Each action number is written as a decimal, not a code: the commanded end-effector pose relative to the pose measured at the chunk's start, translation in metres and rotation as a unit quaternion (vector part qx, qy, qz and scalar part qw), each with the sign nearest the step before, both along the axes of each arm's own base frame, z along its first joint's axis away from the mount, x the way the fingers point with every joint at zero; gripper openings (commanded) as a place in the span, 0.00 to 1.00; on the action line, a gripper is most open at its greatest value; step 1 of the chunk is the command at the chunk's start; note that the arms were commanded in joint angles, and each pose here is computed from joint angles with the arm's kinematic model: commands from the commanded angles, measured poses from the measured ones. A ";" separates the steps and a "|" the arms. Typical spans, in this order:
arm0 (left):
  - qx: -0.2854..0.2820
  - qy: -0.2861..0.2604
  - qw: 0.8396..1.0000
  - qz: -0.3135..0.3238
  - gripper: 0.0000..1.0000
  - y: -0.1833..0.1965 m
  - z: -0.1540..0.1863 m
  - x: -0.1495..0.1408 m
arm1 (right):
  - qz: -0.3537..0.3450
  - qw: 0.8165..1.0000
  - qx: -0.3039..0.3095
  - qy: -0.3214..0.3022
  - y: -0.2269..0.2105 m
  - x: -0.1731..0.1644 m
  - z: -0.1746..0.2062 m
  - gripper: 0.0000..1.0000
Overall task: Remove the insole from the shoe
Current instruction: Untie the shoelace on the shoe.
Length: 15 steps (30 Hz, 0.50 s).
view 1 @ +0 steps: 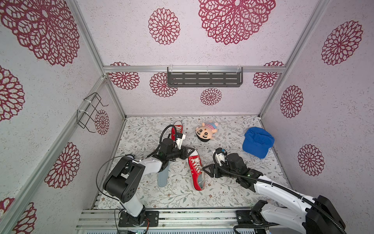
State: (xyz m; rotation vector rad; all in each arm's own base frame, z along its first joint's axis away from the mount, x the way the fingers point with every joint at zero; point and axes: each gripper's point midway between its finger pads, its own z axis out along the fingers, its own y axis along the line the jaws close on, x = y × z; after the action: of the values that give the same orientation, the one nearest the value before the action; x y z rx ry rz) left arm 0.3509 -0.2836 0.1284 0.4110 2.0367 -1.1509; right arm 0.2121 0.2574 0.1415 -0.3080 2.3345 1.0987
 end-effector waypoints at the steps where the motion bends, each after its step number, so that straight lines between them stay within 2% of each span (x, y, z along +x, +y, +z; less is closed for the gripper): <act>1: -0.012 -0.044 0.999 -0.011 0.01 -0.008 0.017 0.002 | -0.009 1.000 0.004 -0.026 -0.002 0.006 0.026 0.62; 4: -0.009 -0.051 0.999 -0.007 0.01 -0.008 0.021 0.002 | -0.009 0.999 0.004 -0.031 -0.008 -0.001 0.041 0.58; 7: 0.003 -0.054 0.999 -0.001 0.00 -0.006 0.023 0.002 | 0.008 1.000 0.013 0.008 -0.006 -0.014 0.045 0.54; 10: 0.017 -0.051 0.998 0.018 0.00 -0.001 0.025 0.005 | 0.016 0.997 0.004 0.075 -0.003 -0.031 0.029 0.48; 15: 0.028 -0.051 0.998 0.038 0.00 0.004 0.026 0.005 | -0.001 0.994 -0.007 0.111 0.010 -0.045 0.006 0.45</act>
State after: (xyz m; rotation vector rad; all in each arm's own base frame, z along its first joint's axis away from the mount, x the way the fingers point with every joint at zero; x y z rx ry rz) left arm 0.3489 -0.2800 0.1313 0.3950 2.0619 -1.0639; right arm 0.1746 0.2647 0.1602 -0.2881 2.4648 1.1687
